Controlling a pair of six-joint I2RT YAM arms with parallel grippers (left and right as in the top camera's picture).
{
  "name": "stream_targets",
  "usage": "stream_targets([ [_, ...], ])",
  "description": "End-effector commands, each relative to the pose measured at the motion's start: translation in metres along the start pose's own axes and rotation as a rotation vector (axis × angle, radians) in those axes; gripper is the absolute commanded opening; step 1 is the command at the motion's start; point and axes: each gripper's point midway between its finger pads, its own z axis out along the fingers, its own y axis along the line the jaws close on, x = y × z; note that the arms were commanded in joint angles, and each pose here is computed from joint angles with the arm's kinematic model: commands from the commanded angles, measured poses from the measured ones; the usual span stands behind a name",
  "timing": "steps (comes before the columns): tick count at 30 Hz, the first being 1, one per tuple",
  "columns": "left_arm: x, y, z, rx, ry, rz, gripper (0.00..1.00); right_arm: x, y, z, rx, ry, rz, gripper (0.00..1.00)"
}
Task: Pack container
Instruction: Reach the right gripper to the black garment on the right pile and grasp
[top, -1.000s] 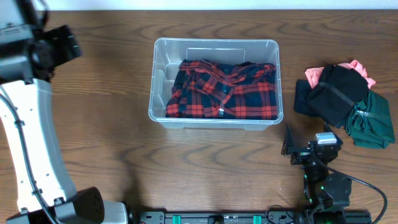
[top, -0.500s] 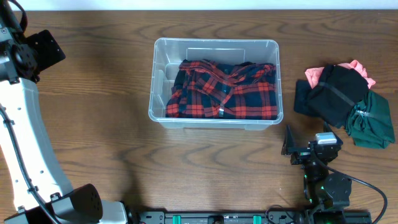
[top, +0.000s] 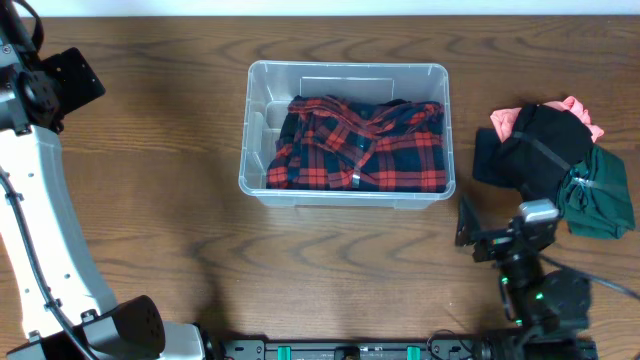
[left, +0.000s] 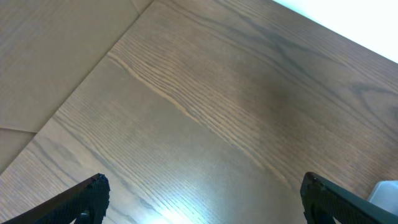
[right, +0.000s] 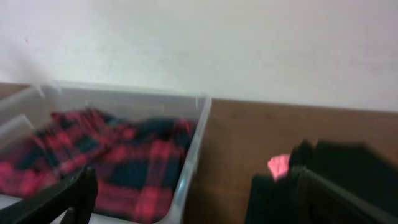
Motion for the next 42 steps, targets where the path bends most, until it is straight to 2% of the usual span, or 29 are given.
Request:
stream_targets([
  [1,0.002,0.004,0.0,-0.013,0.005,-0.011,0.98,-0.044,-0.004,0.005,0.019,0.035,0.013,0.99],
  [11,0.002,0.004,0.0,-0.013,0.005,-0.011,0.98,-0.064,-0.027,0.052,0.034,0.492,0.127,0.99],
  [13,0.002,0.004,0.0,-0.013,0.005,-0.011,0.98,-0.06,-0.047,0.058,0.122,0.544,0.151,0.99],
  [21,0.002,0.004,0.0,-0.013,0.005,-0.011,0.98,-0.025,-0.12,0.049,0.334,0.638,0.364,0.99],
  [28,0.002,0.004,0.0,-0.013,0.005,-0.011,0.98,0.015,-0.171,0.048,0.344,0.704,0.568,0.99],
  [33,0.002,0.004,0.0,-0.013,0.005,-0.011,0.98,0.054,-0.188,0.053,0.345,0.796,0.677,0.95],
  [37,0.002,0.004,0.0,-0.013,0.005,-0.011,0.98,0.082,-0.191,0.06,0.338,0.872,0.724,0.86],
  [42,0.002,0.004,0.0,-0.013,0.005,-0.011,0.98,0.104,-0.192,0.064,0.332,0.927,0.756,0.8],
])
